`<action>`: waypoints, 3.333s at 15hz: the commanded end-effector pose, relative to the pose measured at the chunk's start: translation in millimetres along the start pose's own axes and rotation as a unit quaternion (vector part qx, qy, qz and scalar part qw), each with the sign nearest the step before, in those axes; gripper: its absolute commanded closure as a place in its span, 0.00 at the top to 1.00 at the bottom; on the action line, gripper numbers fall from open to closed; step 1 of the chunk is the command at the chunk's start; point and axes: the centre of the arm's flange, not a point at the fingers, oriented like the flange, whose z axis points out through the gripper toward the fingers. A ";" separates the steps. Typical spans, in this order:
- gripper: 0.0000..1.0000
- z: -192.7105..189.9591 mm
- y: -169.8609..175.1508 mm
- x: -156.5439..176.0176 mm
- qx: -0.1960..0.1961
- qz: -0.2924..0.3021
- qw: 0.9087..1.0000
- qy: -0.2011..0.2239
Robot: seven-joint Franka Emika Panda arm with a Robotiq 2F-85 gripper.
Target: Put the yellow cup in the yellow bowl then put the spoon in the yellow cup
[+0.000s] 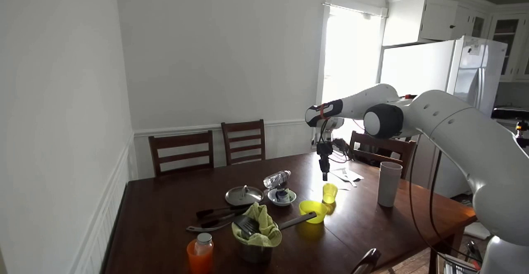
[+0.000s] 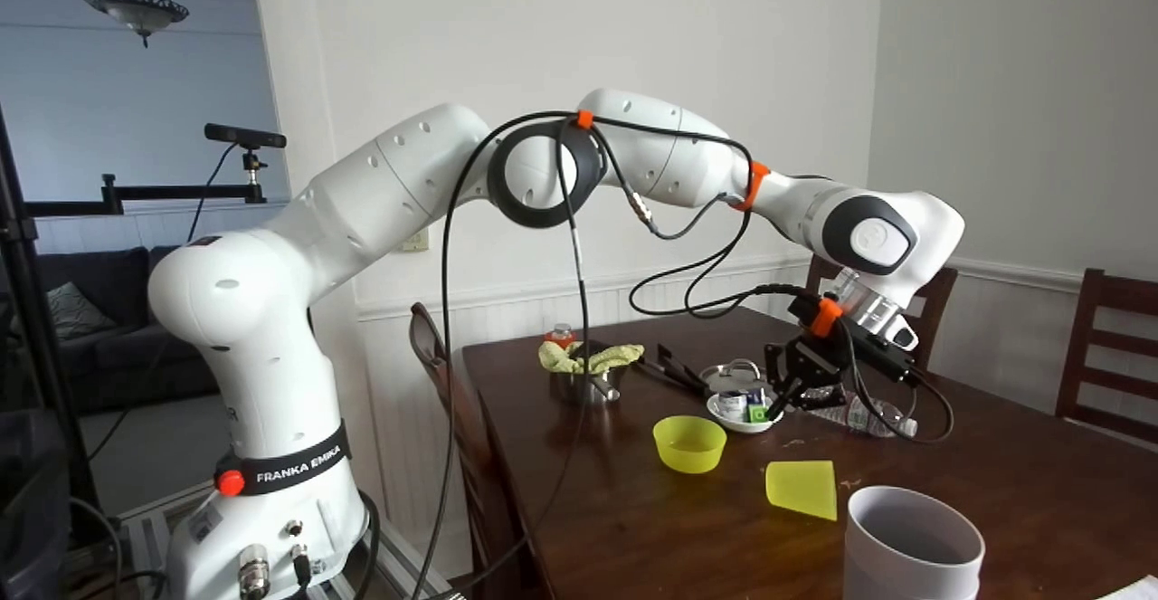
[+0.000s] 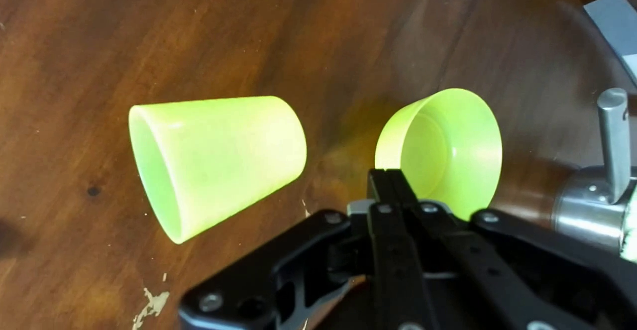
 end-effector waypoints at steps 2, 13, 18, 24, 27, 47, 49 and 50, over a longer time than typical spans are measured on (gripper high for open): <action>0.32 2.9 -3.0 -12.8 -0.024 0.004 1.000 -0.016; 1.00 -3.3 65.3 -19.1 -0.084 -0.045 0.992 0.080; 0.99 25.2 73.8 -5.4 -0.042 -0.049 0.995 0.070; 0.45 46.1 76.5 -11.0 0.009 -0.016 0.999 0.041; 0.25 43.1 63.6 -15.6 0.027 -0.015 0.999 0.043; 0.05 28.5 -105.4 24.6 -0.076 0.017 0.995 0.065; 0.06 21.5 -86.2 56.6 -0.070 0.011 0.995 0.065; 0.06 23.3 -91.7 55.5 -0.069 0.010 0.996 0.063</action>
